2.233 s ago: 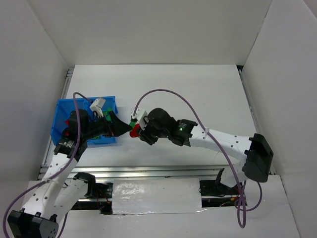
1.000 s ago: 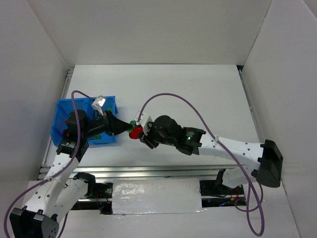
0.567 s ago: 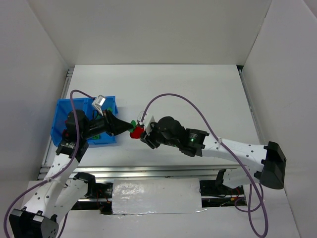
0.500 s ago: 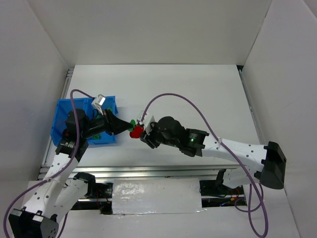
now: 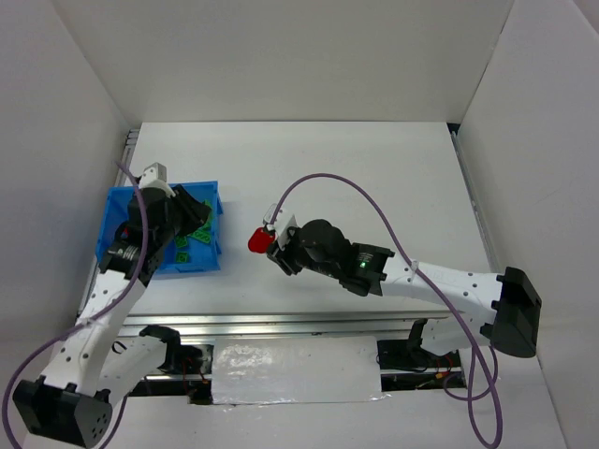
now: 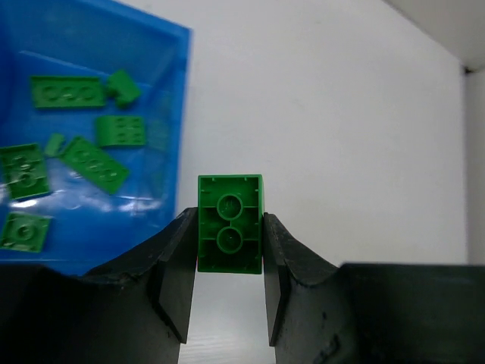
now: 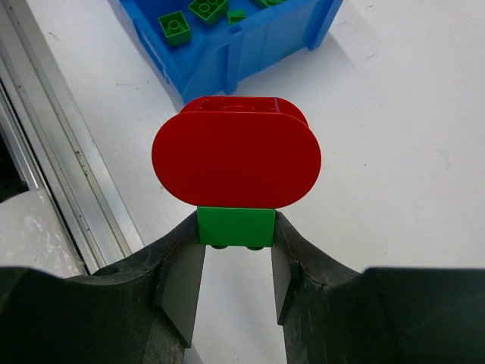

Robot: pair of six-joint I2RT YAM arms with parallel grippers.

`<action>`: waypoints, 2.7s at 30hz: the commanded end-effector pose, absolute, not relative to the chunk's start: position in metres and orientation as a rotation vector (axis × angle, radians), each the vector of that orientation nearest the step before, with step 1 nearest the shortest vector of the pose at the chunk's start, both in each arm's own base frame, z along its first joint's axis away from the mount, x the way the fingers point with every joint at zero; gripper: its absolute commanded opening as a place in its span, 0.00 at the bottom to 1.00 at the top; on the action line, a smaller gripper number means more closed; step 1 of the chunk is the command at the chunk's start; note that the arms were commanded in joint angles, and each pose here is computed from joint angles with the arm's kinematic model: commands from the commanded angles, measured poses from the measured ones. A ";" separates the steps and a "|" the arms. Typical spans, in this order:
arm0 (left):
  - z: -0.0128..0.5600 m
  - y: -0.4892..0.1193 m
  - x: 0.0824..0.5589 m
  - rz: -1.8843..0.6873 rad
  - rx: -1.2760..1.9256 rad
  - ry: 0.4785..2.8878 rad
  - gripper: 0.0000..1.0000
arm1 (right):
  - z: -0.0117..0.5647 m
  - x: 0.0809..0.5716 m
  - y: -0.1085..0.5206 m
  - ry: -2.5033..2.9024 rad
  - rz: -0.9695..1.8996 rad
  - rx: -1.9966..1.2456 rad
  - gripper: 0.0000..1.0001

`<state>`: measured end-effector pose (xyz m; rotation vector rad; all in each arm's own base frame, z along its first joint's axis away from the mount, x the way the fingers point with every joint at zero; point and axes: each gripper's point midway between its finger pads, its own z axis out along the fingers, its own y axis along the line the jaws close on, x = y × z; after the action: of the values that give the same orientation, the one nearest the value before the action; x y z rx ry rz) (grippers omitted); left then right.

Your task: Sort the legos into containers by color

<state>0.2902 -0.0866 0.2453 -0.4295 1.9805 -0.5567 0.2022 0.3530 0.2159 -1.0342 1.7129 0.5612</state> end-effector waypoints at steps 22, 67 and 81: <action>0.247 -0.134 0.305 -0.913 -0.158 1.989 1.00 | 0.236 0.196 0.339 1.669 0.594 -0.992 0.00; 0.296 -0.204 0.250 -1.312 0.091 1.827 0.99 | 0.236 0.207 0.334 1.675 0.550 -0.923 0.00; 0.280 -0.219 0.237 -1.414 0.195 1.865 0.97 | 0.250 0.214 0.350 1.657 0.560 -0.928 0.00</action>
<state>0.2434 -0.2118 0.2740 0.1272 1.9015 -1.3702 0.2035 0.3366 0.2190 -0.9863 1.7173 0.5335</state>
